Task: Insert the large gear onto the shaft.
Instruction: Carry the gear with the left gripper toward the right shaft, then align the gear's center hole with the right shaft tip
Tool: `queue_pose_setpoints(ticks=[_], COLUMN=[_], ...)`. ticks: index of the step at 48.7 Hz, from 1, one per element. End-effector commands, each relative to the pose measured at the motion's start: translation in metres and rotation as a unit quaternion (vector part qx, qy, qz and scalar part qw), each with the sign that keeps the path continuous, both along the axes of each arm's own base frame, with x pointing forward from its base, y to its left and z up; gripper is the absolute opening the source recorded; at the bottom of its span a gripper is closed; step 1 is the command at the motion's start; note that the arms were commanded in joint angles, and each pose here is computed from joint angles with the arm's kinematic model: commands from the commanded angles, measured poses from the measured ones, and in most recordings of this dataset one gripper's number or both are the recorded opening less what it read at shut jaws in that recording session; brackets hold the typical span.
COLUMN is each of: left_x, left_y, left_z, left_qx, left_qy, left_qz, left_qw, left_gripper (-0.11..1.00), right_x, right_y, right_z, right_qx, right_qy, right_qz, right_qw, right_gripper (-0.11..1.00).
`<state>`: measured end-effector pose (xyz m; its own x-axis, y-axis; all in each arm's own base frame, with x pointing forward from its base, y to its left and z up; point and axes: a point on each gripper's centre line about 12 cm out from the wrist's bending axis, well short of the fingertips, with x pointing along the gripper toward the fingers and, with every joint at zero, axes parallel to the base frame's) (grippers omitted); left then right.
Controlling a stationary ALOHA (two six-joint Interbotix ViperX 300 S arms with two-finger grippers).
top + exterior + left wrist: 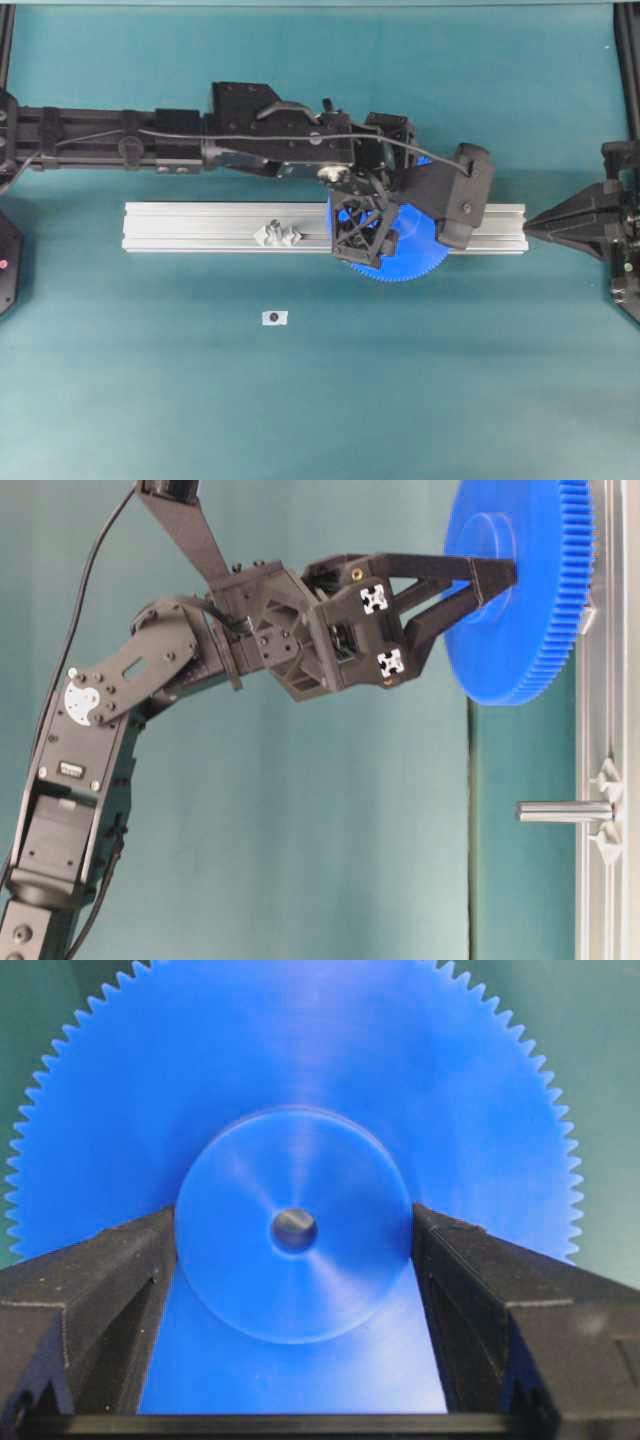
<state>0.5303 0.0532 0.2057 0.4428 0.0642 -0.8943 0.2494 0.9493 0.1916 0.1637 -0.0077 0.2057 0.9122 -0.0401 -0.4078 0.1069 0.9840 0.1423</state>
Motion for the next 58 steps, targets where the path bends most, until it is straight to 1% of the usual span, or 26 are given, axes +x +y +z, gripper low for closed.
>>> queue_pose_setpoints(ticks=[1, 16, 30, 37, 43, 48, 58], left_x=[0.001, -0.004, -0.005, -0.003, -0.004, -0.003, -0.003], left_y=[0.017, 0.038, 0.04, 0.031, 0.013, 0.001, 0.003], left_z=[0.017, 0.014, 0.007, 0.006, 0.002, -0.001, 0.0], left_qx=[0.005, 0.004, 0.002, 0.0, -0.005, -0.004, -0.005], left_qy=[-0.02, -0.01, 0.004, 0.004, 0.017, 0.02, 0.019], left_qz=[0.014, 0.034, 0.036, 0.031, 0.02, 0.009, 0.013], left_qw=[0.9997, 0.9994, 0.9993, 0.9995, 0.9996, 0.9997, 0.9997], left_gripper=[0.78, 0.78, 0.78, 0.78, 0.78, 0.78, 0.78], right_x=[0.001, 0.0, 0.0, 0.0, 0.0, -0.001, -0.001], right_y=[-0.001, 0.0, 0.0, 0.0, 0.0, 0.0, 0.0], right_z=[0.004, 0.004, 0.004, 0.003, 0.003, 0.0, 0.0], right_qx=[0.003, 0.002, 0.003, 0.003, 0.003, 0.004, 0.003], right_qy=[-0.005, -0.006, -0.006, -0.004, -0.004, -0.002, -0.002], right_qz=[-0.003, -0.002, -0.002, -0.002, -0.002, -0.003, -0.003], right_qw=[1.0, 1.0, 1.0, 1.0, 1.0, 1.0, 1.0], right_gripper=[0.1, 0.1, 0.1, 0.1, 0.1, 0.1, 0.1])
